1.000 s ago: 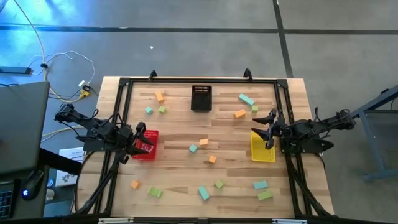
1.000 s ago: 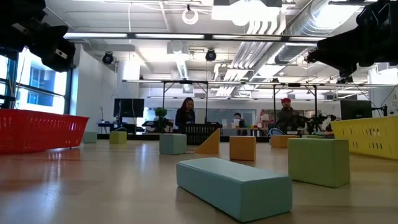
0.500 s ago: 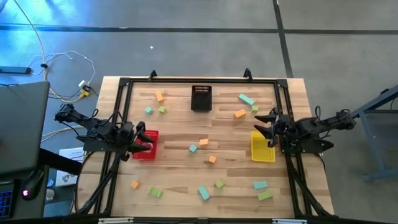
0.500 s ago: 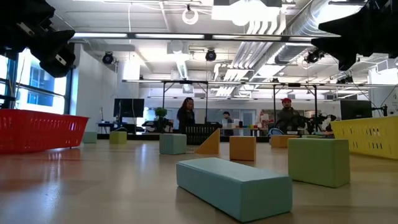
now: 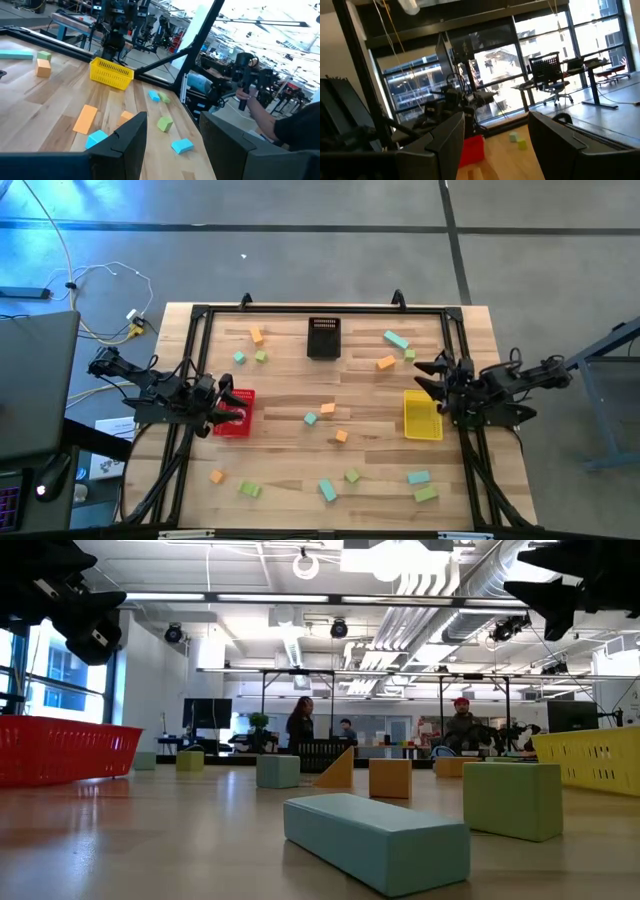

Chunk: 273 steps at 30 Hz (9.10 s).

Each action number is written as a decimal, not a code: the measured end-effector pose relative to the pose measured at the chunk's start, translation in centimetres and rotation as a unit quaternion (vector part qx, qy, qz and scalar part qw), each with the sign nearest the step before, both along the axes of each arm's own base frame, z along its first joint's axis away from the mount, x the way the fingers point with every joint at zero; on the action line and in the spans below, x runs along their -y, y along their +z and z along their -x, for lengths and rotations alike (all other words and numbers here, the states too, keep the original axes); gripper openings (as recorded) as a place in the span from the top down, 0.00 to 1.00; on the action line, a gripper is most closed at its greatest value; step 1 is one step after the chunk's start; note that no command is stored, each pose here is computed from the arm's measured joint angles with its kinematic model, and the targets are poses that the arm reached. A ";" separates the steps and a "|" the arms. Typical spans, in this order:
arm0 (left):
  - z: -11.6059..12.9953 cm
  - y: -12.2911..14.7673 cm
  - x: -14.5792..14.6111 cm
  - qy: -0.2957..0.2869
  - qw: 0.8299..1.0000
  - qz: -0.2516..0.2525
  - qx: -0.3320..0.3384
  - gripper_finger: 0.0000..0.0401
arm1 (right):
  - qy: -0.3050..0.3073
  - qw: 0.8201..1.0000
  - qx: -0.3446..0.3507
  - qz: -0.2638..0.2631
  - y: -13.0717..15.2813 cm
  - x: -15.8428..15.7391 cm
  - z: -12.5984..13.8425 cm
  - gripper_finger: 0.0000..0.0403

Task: Sort & place blocks by color
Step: Put the yellow block into the black bin, then put the blue block into the red bin

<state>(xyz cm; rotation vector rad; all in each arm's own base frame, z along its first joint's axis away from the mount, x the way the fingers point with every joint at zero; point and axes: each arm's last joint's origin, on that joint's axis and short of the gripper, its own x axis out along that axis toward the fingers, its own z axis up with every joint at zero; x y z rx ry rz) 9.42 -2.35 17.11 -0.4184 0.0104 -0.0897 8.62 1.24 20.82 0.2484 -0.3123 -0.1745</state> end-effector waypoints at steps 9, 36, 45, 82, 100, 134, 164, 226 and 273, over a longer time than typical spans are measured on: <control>0.0 0.0 -0.1 0.011 0.999 -0.041 0.005 0.58 | -0.035 0.999 -0.032 0.012 3.0 -0.1 -0.9 0.49; 0.0 0.2 -0.5 0.082 0.993 -0.088 0.009 0.58 | -0.014 0.948 -0.317 -0.001 5.6 -4.1 -14.6 0.49; 0.0 0.2 -0.5 0.082 0.993 -0.088 0.009 0.58 | -0.089 0.855 -0.510 0.022 6.2 -1.0 -17.0 0.49; 0.0 0.2 -0.5 0.081 0.993 -0.088 0.009 0.58 | 0.100 0.523 -0.824 0.192 -2.3 10.0 -19.6 0.49; 0.0 0.2 -0.5 0.080 0.993 -0.088 0.009 0.58 | 0.091 0.511 -0.842 0.149 -5.2 12.5 -20.0 0.49; 0.0 0.2 -0.5 0.080 0.993 -0.088 0.009 0.58 | 0.081 0.579 -0.811 -0.020 -5.1 12.6 -19.9 0.75; 0.1 0.2 -1.0 0.168 0.978 -0.123 0.001 0.58 | -0.050 0.865 -0.496 0.055 4.7 11.2 -28.9 0.75; -1.2 3.8 -6.0 0.402 0.861 -0.066 -0.303 0.58 | -0.159 0.881 -0.446 0.009 3.2 14.5 -30.6 0.51; -5.4 -1.3 -17.6 0.341 0.645 0.118 -0.673 0.39 | -0.121 0.860 -0.495 0.008 2.3 12.9 -30.5 0.51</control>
